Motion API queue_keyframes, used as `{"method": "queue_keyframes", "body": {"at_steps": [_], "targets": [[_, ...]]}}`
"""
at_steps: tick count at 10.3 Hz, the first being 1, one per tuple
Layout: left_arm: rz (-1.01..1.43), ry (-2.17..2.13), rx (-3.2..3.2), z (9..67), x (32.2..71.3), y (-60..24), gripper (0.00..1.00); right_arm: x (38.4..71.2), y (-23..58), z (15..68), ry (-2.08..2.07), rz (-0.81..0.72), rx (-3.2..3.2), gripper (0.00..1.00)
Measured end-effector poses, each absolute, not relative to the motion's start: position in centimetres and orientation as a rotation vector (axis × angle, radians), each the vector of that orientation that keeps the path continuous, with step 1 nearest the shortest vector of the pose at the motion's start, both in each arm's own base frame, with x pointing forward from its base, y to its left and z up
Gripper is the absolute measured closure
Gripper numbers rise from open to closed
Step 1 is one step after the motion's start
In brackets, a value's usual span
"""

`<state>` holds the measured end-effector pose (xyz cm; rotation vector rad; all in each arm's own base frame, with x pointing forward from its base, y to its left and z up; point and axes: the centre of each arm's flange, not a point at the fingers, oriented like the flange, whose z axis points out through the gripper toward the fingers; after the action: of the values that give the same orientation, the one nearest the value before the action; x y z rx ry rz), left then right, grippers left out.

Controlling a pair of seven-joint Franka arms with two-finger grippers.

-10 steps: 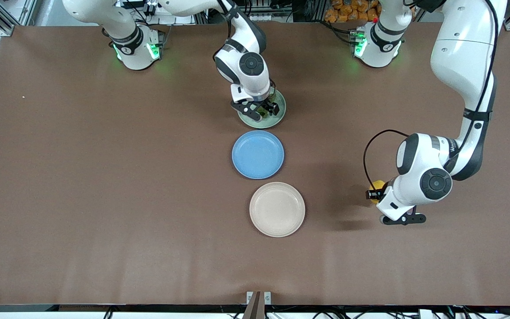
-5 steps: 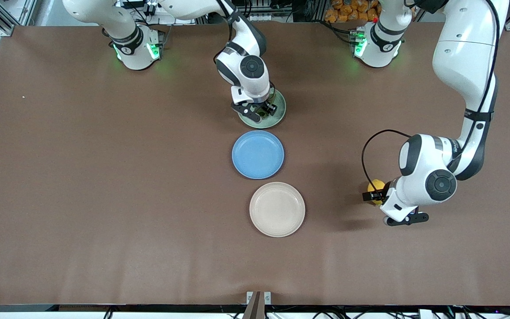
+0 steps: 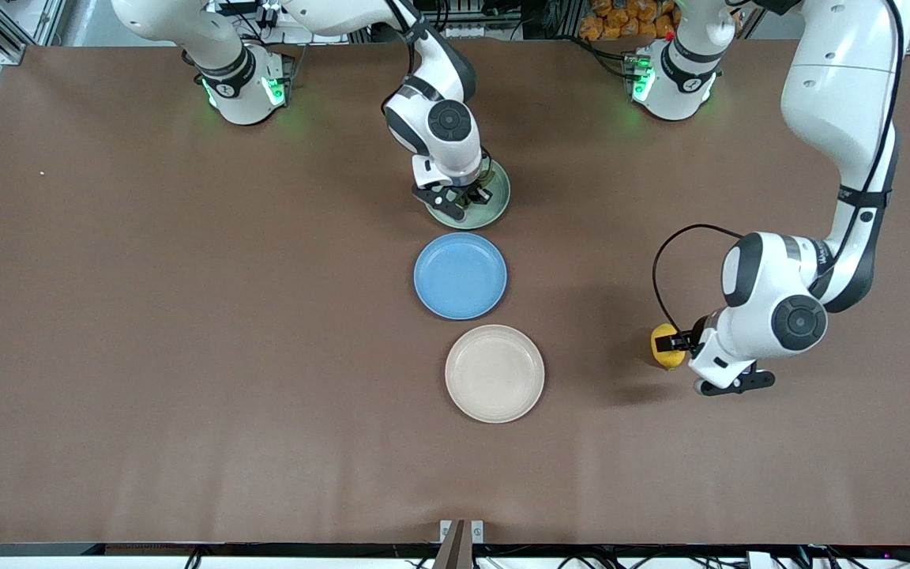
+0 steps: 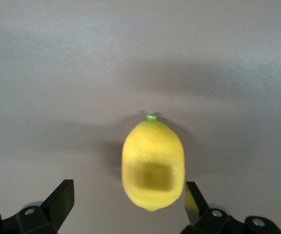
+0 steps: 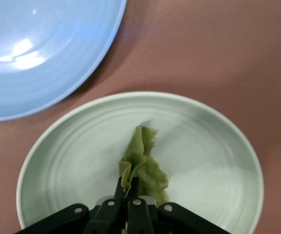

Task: Pick lemon and lettuce from plates
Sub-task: 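Lower the lemon with the left gripper while the right gripper grasps the lettuce, then release the lemon and raise the left gripper while the right gripper lifts the lettuce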

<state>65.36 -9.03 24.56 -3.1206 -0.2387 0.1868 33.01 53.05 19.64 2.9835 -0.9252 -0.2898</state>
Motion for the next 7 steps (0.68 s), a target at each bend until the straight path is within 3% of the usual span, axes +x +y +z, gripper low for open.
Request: {"method": "queue_keyframes", "body": {"at_steps": [4,7], "targets": [[0.104,-0.252,-3.136,24.5,61.2,-8.4,0.00,36.6,52.8,23.5,-0.917,-0.378,2.894,0.97],[0.083,-0.219,-3.147,27.7,57.8,-11.7,0.00,37.6,51.7,24.8,-0.876,-0.417,2.866,0.97]]}}
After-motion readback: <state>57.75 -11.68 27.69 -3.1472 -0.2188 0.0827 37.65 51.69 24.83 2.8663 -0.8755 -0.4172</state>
